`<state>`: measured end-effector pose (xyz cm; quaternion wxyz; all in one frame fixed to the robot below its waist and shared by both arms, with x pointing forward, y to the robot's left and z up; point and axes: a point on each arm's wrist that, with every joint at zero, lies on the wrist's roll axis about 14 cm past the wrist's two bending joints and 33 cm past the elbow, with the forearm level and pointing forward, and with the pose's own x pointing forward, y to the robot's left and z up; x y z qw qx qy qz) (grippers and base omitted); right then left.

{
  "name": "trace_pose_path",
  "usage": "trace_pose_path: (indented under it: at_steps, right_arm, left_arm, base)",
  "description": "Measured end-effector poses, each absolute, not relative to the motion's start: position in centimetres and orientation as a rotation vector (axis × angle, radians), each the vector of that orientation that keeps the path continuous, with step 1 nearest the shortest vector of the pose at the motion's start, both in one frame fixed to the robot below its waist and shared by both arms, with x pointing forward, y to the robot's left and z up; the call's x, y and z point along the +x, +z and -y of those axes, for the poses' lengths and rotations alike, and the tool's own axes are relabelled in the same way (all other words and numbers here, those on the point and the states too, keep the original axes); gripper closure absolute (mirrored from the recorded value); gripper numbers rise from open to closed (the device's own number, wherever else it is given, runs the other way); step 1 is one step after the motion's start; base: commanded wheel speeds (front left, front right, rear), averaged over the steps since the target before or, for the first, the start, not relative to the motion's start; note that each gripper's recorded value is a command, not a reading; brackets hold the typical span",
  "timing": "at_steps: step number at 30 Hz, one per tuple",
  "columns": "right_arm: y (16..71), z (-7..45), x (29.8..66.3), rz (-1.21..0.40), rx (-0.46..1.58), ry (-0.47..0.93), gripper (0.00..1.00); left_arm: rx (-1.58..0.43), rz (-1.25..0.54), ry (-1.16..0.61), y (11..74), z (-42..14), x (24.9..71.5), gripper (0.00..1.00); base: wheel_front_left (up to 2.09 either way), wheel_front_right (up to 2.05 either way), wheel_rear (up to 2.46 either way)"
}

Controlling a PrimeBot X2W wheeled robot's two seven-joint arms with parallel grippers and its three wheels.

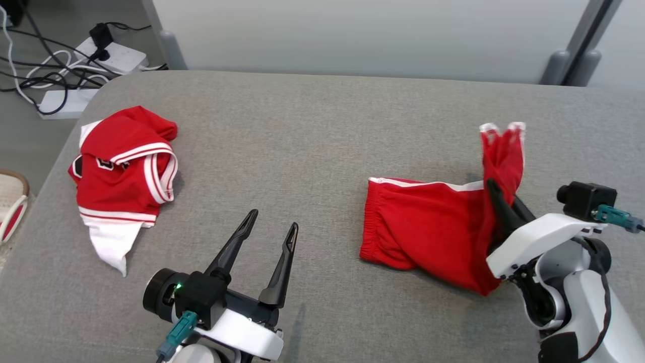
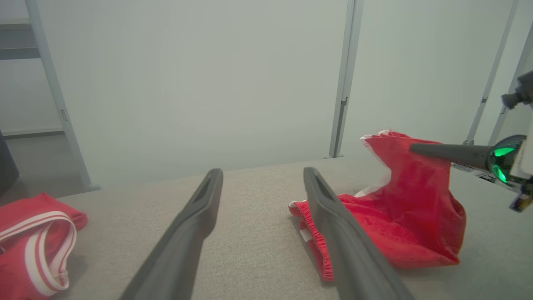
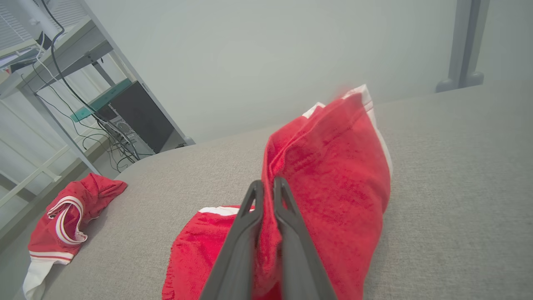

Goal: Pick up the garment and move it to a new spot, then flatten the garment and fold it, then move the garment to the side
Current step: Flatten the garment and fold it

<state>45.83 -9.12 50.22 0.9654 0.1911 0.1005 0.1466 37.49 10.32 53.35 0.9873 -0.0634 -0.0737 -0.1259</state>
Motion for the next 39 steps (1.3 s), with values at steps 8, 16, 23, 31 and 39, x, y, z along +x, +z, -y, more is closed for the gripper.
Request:
trace_pose_path:
  at_steps: [8,16,23,31,39]
  right_arm:
    - [48.9,3.6,44.6,-0.29,0.426,0.448,1.0]
    - [45.8,-0.1,44.2,-0.393,0.434,0.523,1.0]
    - [45.9,-2.4,45.2,-0.387,0.443,0.571,1.0]
    - [44.9,-3.3,45.1,-0.407,0.419,0.59,0.0]
    - [45.4,-4.5,43.8,-0.422,0.49,0.627,0.0]
  left_arm:
    - [-0.13,0.138,-0.216,53.0,-11.5,37.0,0.0]
    - [-0.136,0.116,-0.193,52.3,-12.2,36.8,0.0]
    - [-0.134,0.1,-0.173,51.8,-12.7,36.8,0.0]
    - [-0.142,0.091,-0.166,51.5,-12.9,36.9,0.0]
    - [-0.143,0.092,-0.171,51.5,-12.8,37.1,0.0]
  base:
    - [0.0,0.0,0.0]
    - [0.0,0.0,0.0]
    - [0.0,0.0,0.0]
    - [0.0,0.0,0.0]
    - [0.0,0.0,0.0]
